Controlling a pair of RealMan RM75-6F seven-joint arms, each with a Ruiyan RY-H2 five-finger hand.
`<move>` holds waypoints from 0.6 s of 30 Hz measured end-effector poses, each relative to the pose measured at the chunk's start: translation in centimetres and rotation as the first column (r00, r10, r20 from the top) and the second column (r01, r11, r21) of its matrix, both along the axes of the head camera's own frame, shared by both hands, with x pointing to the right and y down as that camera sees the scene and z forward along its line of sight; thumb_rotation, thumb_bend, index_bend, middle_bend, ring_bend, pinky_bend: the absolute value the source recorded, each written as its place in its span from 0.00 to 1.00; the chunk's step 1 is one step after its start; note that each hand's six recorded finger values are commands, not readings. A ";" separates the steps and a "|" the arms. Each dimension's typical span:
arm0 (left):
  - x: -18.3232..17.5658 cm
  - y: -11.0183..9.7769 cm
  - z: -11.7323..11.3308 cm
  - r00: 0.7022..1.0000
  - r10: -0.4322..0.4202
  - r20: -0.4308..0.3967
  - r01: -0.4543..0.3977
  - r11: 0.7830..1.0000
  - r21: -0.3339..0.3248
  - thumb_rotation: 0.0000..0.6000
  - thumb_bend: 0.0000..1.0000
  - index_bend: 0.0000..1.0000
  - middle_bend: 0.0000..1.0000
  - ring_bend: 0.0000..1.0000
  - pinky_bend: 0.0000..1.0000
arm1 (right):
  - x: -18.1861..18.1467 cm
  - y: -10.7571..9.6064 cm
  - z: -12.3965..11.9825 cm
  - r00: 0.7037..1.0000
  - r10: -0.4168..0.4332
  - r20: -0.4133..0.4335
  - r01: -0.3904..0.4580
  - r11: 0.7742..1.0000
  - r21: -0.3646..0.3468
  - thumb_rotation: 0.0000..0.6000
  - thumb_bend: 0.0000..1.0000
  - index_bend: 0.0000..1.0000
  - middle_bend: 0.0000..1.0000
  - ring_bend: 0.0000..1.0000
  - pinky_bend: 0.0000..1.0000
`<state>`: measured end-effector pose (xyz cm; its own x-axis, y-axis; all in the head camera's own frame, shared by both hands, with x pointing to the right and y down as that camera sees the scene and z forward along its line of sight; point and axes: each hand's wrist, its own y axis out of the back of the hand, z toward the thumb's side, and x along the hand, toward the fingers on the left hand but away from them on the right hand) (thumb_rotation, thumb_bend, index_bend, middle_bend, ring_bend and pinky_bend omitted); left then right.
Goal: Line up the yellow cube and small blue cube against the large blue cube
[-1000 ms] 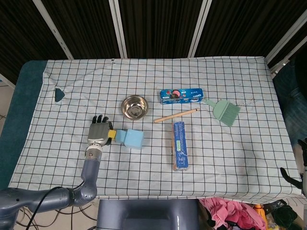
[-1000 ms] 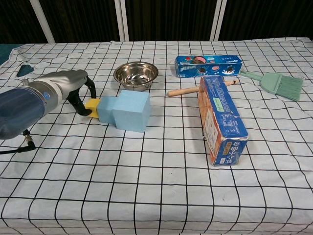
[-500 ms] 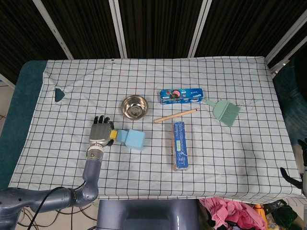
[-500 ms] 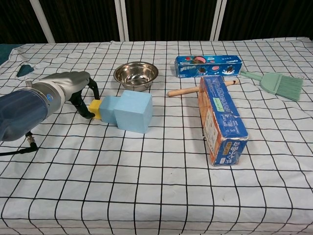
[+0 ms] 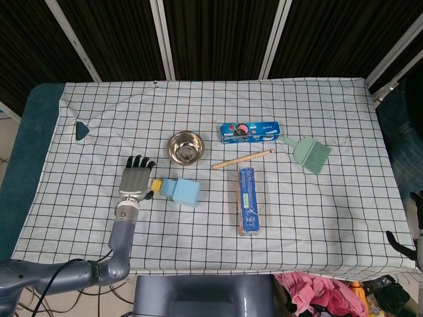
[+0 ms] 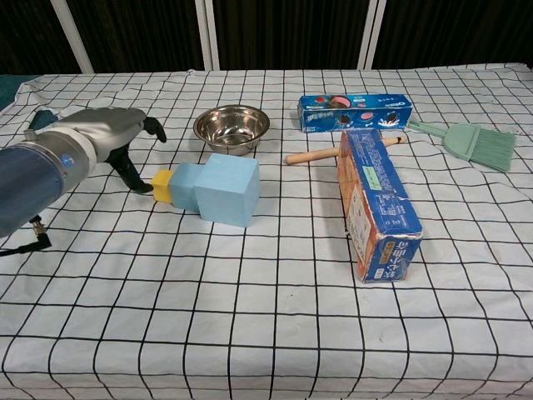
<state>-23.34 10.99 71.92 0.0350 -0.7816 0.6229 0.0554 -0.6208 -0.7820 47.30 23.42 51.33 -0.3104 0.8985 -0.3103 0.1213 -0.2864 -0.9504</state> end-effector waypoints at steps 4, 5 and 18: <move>-2.0 0.5 -0.6 1.000 0.013 0.012 -0.013 1.000 0.003 1.00 0.24 0.22 0.12 0.00 0.00 | -0.1 0.0 0.0 1.000 -0.002 -0.002 0.002 1.000 0.001 1.00 0.18 0.10 0.05 0.20 0.12; -2.5 0.7 -0.7 1.000 0.014 0.012 -0.014 1.000 -0.002 1.00 0.24 0.22 0.12 0.00 0.00 | -0.1 0.0 0.0 1.000 -0.002 -0.003 0.002 1.000 0.001 1.00 0.18 0.10 0.05 0.20 0.12; -4.8 3.2 -0.6 0.997 0.076 -0.028 -0.079 0.989 -0.121 1.00 0.24 0.25 0.12 0.00 0.00 | -0.3 0.0 0.1 1.000 -0.006 -0.009 0.006 1.000 -0.002 1.00 0.18 0.10 0.05 0.20 0.12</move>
<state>-28.16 14.20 71.27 0.1080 -0.6939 0.7119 0.0898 -0.7063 -0.7022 46.99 23.44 51.39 -0.3081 0.8996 -0.3095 0.1114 -0.2890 -0.9508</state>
